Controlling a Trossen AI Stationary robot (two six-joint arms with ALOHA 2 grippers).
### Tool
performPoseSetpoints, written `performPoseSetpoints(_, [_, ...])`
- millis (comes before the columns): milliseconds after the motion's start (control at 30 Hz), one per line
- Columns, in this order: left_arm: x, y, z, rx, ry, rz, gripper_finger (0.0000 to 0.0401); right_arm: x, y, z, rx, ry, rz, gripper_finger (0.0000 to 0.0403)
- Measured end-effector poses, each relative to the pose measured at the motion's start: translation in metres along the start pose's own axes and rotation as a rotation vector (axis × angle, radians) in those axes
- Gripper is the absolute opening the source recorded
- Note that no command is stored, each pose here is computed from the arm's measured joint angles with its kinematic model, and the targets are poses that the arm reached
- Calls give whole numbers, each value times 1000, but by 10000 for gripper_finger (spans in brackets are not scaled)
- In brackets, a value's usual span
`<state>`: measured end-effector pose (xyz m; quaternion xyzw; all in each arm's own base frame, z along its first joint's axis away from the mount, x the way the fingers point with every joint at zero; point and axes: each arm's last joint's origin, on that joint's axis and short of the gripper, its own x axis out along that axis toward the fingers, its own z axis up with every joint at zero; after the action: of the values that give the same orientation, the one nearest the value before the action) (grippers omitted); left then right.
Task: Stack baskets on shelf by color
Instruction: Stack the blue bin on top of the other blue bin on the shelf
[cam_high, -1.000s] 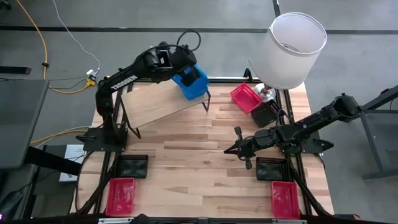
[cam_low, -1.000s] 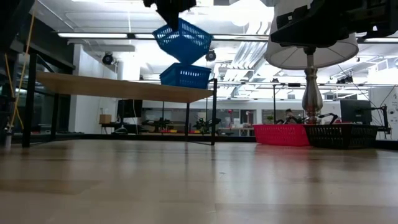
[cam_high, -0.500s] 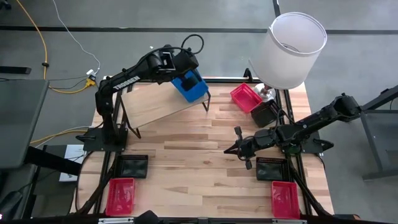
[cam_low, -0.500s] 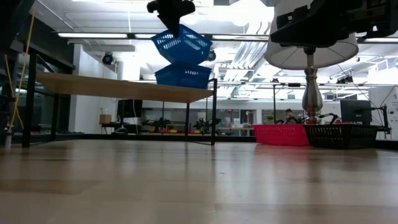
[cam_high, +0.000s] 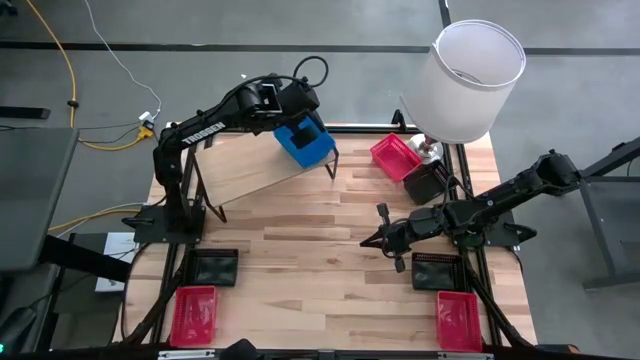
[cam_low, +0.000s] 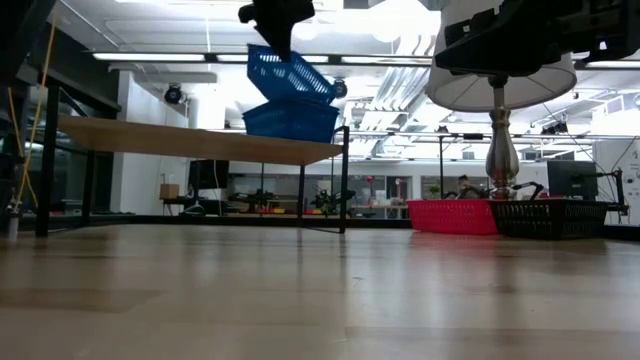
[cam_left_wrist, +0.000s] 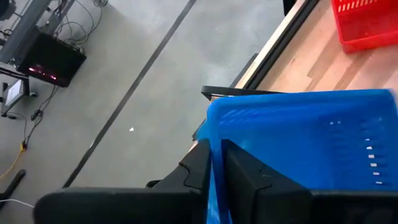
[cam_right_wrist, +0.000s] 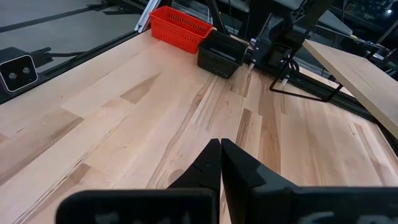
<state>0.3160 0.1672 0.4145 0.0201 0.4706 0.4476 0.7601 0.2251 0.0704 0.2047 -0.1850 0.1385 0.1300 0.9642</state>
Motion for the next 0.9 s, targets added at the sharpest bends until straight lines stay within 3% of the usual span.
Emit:
performPoseSetpoints(400, [0,-1,0,-24,2,-10,118,0,0,0,0,0,0,0])
performPoseSetpoints(600, [-5,2,-2,-32,-5,-20,139,0,0,0,1,0,0,0])
performPoseSetpoints(767, [-4,5,-6,-84,35,-6,120,0,0,0,26,0,0,0])
performPoseSetpoints(900, [-1,9,-4,-152,27,8,52,0,0,0,27,1,0,0])
